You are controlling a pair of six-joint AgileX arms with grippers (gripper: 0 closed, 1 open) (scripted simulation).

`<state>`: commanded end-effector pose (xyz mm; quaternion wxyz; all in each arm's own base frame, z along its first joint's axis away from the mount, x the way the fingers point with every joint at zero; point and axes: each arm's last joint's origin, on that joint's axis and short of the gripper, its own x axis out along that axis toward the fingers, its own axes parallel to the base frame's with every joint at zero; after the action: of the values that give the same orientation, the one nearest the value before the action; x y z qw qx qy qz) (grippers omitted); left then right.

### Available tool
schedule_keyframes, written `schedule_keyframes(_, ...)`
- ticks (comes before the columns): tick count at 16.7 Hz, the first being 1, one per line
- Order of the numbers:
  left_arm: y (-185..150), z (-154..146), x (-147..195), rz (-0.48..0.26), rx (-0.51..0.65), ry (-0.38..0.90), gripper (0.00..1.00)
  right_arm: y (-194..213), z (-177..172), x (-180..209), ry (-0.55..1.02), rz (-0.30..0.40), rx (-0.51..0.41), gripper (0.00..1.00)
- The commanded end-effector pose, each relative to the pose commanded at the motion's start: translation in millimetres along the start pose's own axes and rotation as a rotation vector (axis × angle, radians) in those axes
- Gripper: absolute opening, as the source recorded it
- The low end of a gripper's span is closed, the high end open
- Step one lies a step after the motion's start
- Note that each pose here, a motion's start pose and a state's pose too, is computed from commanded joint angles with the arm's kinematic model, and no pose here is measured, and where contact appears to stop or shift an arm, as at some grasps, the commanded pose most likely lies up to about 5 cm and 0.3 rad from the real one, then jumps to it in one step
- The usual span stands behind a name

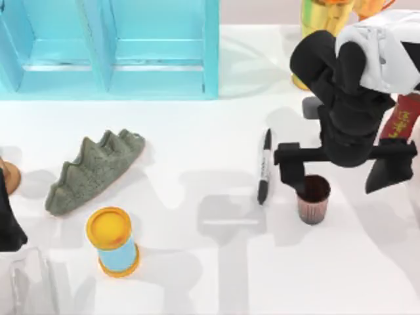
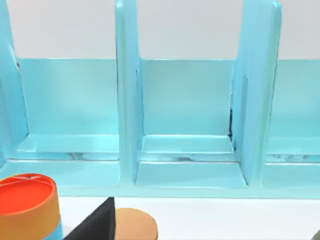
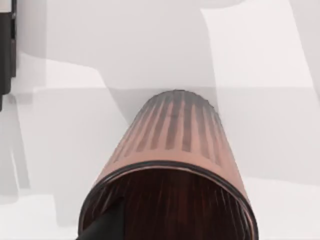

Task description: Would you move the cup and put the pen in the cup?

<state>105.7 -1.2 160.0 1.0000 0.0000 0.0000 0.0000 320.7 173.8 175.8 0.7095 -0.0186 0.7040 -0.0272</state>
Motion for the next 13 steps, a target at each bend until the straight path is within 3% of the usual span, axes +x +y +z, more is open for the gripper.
schedule_keyframes(5, 0.0, 0.0, 0.0, 0.000, 0.000, 0.000, 1.00, 3.0, 6.9, -24.3, 0.012, -0.006, 0.001, 1.00)
schedule_keyframes(13, 0.0, 0.0, 0.0, 0.000, 0.000, 0.000, 1.00, -5.8, 5.1, -135.5, 0.004, -0.002, 0.000, 1.00)
